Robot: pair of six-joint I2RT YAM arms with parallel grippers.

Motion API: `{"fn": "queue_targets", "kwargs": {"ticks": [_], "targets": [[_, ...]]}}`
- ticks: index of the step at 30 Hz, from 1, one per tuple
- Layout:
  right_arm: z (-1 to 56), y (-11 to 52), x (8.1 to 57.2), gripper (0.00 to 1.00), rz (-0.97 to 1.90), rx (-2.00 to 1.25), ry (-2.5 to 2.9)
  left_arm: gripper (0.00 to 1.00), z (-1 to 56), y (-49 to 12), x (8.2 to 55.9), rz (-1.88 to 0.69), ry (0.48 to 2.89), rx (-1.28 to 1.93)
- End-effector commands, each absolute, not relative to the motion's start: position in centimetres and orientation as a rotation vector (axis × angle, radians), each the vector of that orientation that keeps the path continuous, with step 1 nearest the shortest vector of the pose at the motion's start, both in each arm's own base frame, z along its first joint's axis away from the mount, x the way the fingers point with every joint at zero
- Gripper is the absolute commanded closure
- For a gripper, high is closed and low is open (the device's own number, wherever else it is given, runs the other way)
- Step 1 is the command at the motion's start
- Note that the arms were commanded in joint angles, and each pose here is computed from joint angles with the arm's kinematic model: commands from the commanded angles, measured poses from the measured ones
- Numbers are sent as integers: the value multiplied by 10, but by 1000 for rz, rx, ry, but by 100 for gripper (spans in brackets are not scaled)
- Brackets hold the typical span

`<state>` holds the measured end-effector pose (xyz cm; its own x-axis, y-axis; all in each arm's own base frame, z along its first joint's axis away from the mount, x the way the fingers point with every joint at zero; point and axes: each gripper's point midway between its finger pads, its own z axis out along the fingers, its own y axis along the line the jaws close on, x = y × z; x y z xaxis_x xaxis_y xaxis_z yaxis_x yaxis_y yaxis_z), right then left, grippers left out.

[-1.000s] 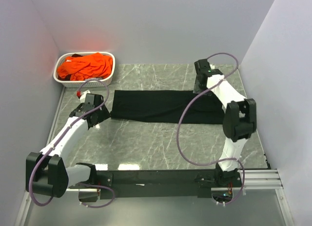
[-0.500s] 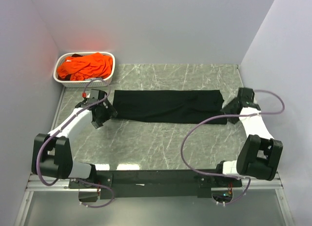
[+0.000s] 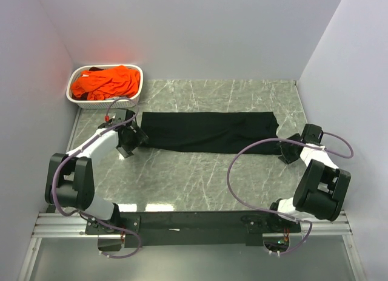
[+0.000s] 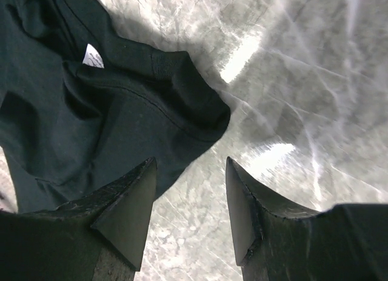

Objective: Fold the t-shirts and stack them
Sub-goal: Fold the tshirt

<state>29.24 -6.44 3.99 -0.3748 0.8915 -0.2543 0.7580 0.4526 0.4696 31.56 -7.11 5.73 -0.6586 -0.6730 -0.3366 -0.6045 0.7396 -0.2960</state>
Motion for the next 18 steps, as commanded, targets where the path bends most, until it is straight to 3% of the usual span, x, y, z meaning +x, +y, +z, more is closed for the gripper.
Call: {"fn": "queue_targets", "kwargs": {"ticks": [1, 18], "targets": [[41, -63, 307, 44, 459, 1369, 2184, 20, 72, -75, 337, -276, 2449, -985], [17, -64, 303, 46, 444, 1431, 2209, 25, 71, -75, 351, -280, 2408, -1037]]}}
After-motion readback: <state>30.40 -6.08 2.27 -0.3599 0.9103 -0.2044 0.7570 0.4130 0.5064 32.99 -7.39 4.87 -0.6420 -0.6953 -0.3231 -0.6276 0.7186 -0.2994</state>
